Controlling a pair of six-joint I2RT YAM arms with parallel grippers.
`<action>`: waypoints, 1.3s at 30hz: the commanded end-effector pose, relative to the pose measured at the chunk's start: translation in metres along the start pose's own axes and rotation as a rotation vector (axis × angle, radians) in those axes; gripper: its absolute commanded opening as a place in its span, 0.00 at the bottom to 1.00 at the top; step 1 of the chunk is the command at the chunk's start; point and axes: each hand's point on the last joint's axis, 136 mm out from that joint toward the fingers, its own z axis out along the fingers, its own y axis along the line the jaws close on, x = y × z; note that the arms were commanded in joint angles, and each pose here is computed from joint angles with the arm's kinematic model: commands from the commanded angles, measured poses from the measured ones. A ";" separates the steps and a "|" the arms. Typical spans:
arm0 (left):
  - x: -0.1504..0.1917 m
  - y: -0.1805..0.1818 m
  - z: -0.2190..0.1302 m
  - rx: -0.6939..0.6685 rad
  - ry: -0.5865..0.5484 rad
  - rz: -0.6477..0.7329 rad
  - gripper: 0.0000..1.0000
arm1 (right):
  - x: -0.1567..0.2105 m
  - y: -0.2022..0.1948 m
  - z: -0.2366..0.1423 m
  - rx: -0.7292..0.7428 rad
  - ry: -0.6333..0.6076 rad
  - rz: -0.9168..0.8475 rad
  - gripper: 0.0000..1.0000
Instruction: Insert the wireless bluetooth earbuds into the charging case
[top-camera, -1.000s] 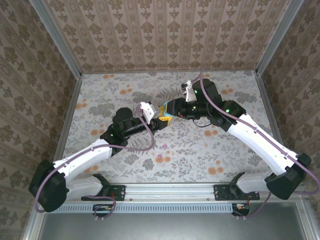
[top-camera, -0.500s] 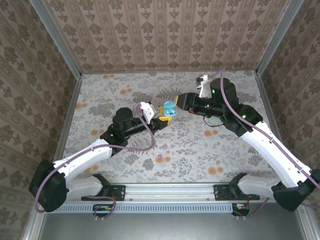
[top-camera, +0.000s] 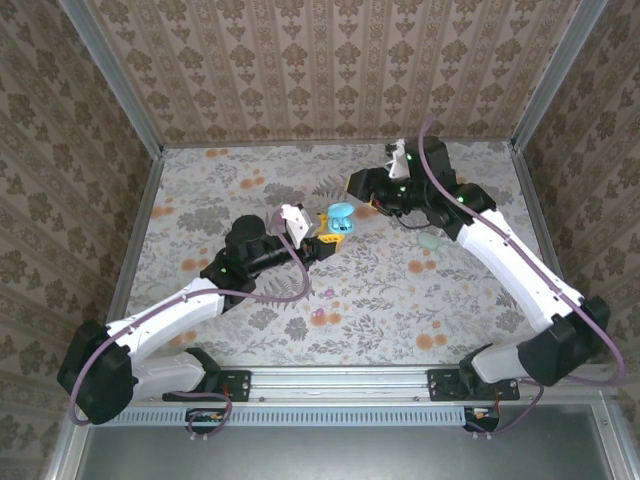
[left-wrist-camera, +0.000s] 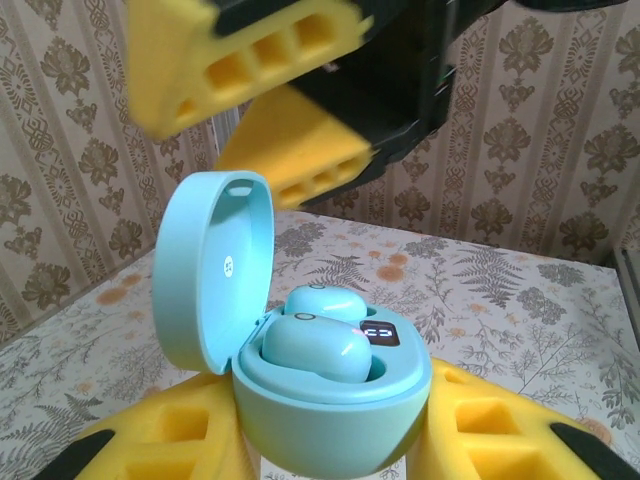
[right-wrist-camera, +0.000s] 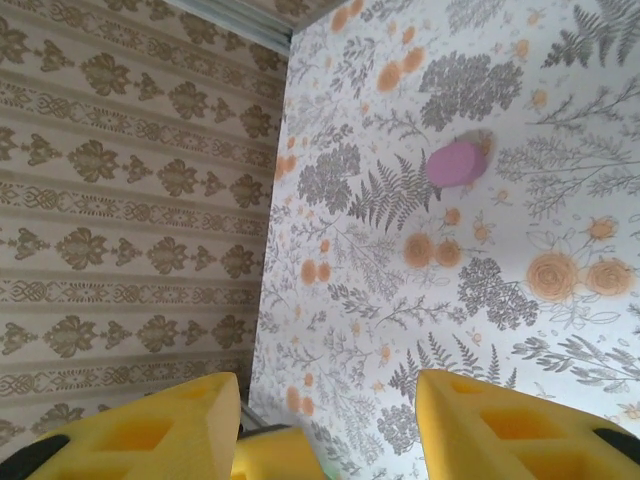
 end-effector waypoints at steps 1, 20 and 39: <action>-0.024 -0.007 -0.004 0.022 -0.057 0.044 0.29 | 0.009 0.014 0.006 -0.064 0.089 0.019 0.52; -0.032 0.001 -0.003 -0.024 -0.077 0.042 0.29 | 0.053 0.003 -0.016 -0.132 0.157 0.009 0.56; -0.057 -0.001 -0.001 0.005 -0.191 -0.008 0.29 | 0.063 0.043 -0.016 -0.521 0.277 0.190 0.53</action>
